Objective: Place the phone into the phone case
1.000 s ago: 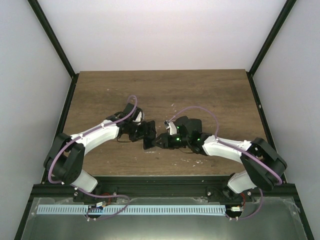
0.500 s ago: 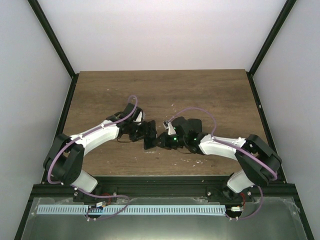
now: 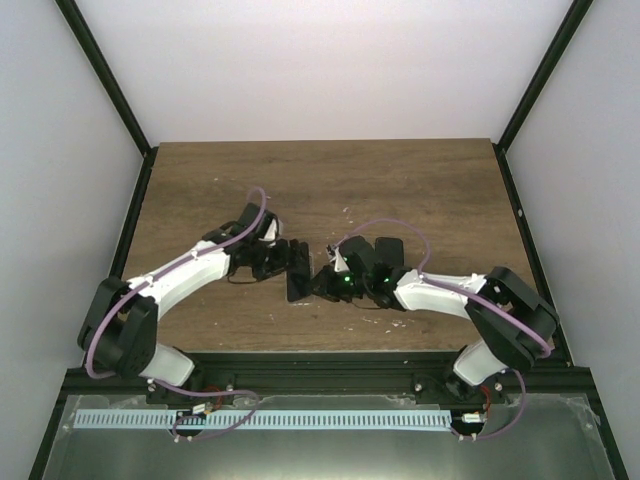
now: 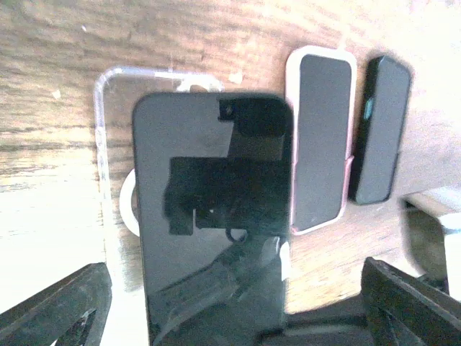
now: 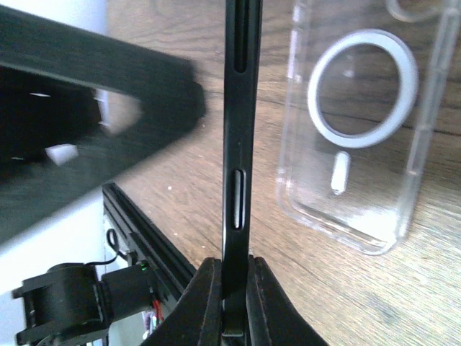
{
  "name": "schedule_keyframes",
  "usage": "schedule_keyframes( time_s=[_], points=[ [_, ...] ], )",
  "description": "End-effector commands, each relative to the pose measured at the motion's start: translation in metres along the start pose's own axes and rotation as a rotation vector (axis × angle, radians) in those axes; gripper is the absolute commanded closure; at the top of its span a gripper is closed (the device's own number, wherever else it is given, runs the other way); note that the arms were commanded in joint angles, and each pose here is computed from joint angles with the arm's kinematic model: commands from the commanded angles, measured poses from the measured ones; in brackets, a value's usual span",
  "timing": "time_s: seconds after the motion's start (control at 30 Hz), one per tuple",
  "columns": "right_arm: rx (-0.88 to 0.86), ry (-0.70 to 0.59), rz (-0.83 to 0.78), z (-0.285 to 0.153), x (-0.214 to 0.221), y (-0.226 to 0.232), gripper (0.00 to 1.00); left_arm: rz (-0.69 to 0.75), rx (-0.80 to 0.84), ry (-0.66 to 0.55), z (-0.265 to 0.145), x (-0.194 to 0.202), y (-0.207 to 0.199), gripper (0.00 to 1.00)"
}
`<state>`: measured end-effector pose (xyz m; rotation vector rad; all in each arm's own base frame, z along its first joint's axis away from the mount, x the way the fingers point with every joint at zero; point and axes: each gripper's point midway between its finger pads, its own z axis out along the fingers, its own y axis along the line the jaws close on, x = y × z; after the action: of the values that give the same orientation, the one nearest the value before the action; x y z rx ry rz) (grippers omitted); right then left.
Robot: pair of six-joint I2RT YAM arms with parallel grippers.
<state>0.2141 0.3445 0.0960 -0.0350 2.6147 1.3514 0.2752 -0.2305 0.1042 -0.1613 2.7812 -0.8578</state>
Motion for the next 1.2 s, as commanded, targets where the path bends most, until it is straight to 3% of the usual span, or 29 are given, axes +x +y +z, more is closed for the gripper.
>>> schedule_keyframes(
  time_s=[0.0,0.13,0.37,0.73,1.17],
  points=[
    [0.031,-0.034,0.024,0.007,-0.007,-0.005,0.99,0.025,0.133,-0.053,-0.024,-0.019,-0.016,0.00],
    [0.046,-0.049,0.016,0.010,-0.012,-0.007,0.99,0.037,0.108,-0.068,-0.029,-0.021,-0.004,0.00],
    [0.063,-0.032,0.010,0.020,-0.015,-0.010,0.99,-0.008,0.034,-0.069,-0.004,-0.024,0.038,0.18],
    [0.076,0.031,-0.019,0.029,-0.012,-0.031,0.99,-0.010,0.087,-0.025,0.036,-0.019,0.049,0.27],
    [-0.004,0.152,-0.060,0.033,-0.003,-0.036,0.99,0.066,0.120,-0.008,0.054,-0.025,0.048,0.32]
  ],
)
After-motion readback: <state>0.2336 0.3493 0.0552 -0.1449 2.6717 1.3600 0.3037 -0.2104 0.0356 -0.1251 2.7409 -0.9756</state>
